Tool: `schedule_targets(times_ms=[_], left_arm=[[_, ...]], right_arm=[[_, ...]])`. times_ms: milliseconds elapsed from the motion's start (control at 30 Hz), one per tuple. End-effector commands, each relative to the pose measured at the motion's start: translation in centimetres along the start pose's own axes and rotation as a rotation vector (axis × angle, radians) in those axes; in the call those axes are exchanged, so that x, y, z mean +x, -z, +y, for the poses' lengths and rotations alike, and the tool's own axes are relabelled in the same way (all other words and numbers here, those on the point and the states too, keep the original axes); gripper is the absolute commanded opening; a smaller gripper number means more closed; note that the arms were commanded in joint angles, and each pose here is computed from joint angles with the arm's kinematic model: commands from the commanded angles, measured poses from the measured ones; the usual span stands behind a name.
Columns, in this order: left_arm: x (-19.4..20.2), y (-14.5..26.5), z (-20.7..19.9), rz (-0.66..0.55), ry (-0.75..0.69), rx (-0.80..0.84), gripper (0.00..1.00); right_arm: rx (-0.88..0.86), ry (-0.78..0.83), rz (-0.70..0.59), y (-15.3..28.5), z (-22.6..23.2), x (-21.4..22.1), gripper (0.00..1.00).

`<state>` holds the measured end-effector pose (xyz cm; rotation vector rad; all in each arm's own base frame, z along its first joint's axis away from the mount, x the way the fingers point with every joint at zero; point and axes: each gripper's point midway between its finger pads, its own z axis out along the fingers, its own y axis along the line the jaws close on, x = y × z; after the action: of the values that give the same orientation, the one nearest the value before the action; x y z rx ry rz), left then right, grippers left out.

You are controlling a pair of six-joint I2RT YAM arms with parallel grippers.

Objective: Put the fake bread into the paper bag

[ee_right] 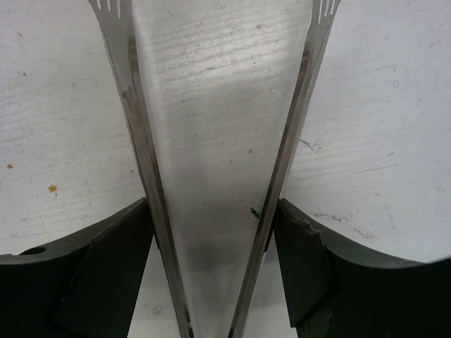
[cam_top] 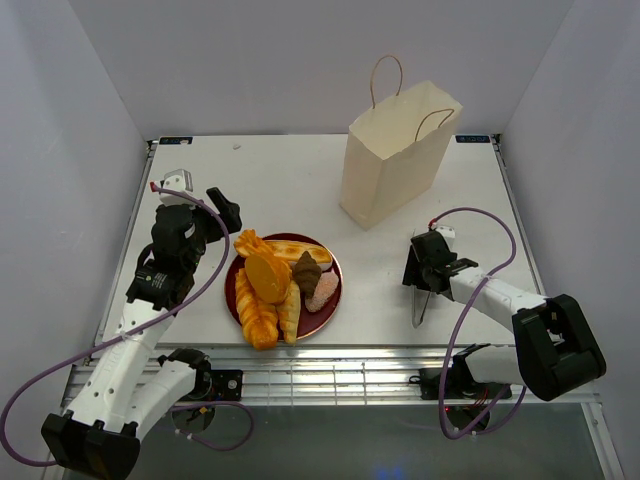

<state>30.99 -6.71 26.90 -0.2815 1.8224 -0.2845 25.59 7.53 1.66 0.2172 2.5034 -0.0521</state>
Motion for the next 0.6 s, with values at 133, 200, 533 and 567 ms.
schedule_targets(times_ms=[133,200,533,567], left_arm=[[-1.2,0.8,0.0,-0.051,0.000,0.001,0.98],[-1.2,0.8,0.0,-0.052,0.000,0.001,0.98],[-1.2,1.0,0.0,-0.057,0.001,0.002,0.98],[-1.2,1.0,0.0,-0.058,0.000,0.002,0.98]], right_arm=[[0.029,0.012,0.003,0.8,-0.3,-0.8,0.69],[0.025,0.012,-0.004,1.2,-0.1,-1.4,0.68],[-0.023,0.047,-0.043,2.8,0.8,-3.7,0.67],[-0.030,0.054,-0.051,3.1,0.8,-3.9,0.66]])
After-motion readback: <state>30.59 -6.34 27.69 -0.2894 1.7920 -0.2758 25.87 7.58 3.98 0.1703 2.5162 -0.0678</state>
